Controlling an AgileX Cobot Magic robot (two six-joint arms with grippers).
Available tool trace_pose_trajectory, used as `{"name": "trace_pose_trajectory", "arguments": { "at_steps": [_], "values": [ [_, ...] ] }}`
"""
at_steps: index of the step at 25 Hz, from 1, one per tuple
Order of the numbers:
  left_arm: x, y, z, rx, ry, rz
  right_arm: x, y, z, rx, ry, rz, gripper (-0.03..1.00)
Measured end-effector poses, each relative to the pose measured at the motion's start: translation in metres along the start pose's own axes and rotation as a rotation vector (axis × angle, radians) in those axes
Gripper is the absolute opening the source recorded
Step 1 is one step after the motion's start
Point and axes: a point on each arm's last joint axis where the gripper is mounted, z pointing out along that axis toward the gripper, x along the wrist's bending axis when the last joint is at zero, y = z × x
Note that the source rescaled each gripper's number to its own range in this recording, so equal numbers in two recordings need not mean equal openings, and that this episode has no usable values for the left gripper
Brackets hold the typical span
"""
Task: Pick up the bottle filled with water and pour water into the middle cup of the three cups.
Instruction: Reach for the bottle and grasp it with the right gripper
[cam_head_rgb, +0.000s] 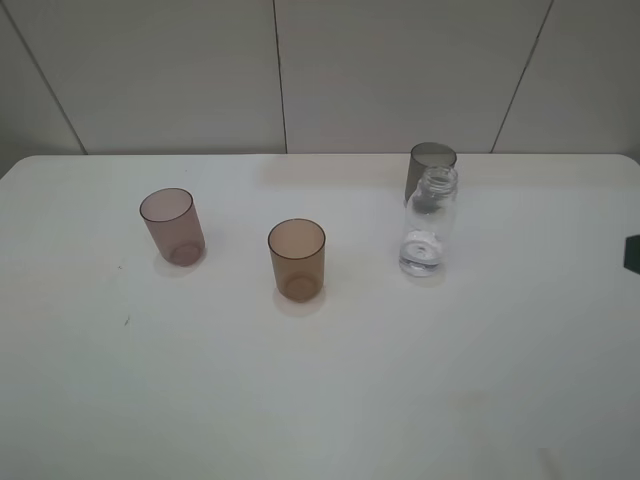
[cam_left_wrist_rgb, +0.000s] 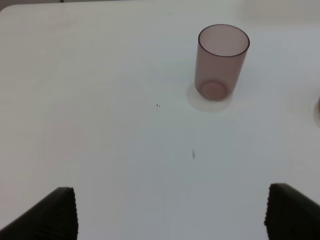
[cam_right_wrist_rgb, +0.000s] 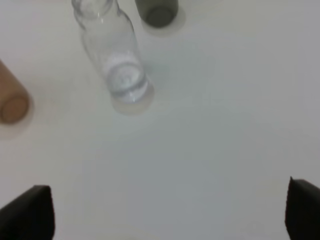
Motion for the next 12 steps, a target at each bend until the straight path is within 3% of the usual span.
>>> {"name": "trace_pose_trajectory", "arguments": {
  "at_steps": [7, 12],
  "values": [
    [0.0, 0.0, 0.0, 0.0, 0.0, 0.0, 0.025, 0.044, 0.063, -0.129, 0.122, -0.072, 1.0],
    [0.0, 0.0, 0.0, 0.0, 0.0, 0.0, 0.044, 0.041, 0.102, -0.118, 0.174, -0.125, 1.0]
  ]
}}
